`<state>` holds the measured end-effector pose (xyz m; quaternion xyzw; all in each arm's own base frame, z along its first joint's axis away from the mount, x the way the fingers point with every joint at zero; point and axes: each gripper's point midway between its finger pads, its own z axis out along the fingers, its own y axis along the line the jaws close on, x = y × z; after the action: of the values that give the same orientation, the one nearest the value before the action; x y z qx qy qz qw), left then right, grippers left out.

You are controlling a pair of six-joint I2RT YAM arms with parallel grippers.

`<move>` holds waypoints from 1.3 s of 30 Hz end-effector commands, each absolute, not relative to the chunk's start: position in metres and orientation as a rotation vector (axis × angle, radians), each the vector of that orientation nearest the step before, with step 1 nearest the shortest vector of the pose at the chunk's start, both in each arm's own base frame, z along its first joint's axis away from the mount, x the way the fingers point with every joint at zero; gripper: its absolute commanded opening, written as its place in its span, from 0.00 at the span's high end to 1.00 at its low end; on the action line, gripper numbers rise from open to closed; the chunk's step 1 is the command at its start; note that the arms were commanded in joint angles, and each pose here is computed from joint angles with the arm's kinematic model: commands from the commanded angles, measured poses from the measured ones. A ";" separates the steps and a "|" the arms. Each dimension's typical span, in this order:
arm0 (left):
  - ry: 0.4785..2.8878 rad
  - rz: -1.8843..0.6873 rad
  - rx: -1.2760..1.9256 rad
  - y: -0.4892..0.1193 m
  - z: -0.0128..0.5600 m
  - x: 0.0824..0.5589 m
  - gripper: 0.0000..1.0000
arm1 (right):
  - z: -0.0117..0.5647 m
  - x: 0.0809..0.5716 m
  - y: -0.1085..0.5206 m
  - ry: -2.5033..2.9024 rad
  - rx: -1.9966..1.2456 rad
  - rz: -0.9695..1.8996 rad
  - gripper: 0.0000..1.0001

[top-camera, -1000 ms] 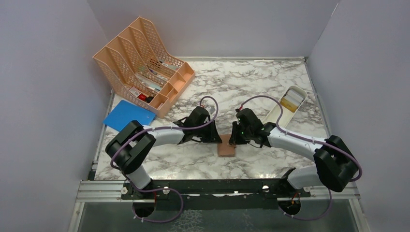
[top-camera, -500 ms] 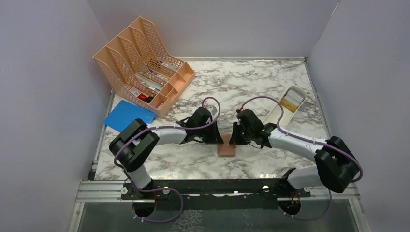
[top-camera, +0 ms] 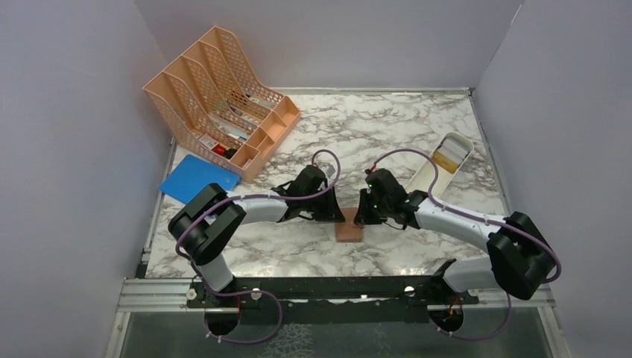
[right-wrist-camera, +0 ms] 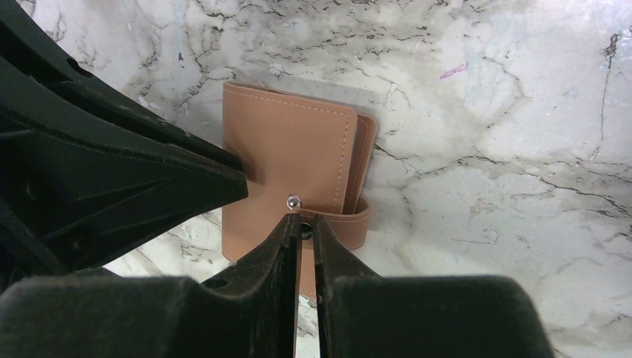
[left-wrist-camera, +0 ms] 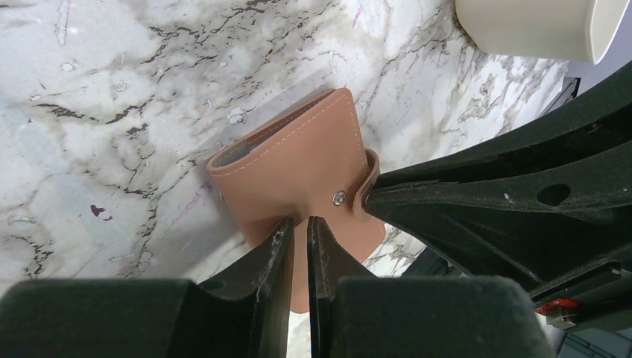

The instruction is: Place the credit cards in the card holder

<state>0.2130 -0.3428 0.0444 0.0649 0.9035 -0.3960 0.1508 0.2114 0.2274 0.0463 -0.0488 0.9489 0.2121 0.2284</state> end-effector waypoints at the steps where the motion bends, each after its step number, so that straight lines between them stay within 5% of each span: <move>1: 2.587 -1.153 0.221 -0.347 0.043 0.210 0.84 | 0.047 0.206 0.229 2.613 -0.140 0.608 0.84; 39: 2.618 -1.162 0.224 -0.349 0.033 0.204 0.84 | 0.047 0.204 0.220 2.607 -0.158 0.564 0.82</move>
<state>0.2109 -0.3484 0.0417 0.0705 0.9001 -0.4040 0.1471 0.2070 0.2258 0.0494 -0.0534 0.9475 0.2173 0.2284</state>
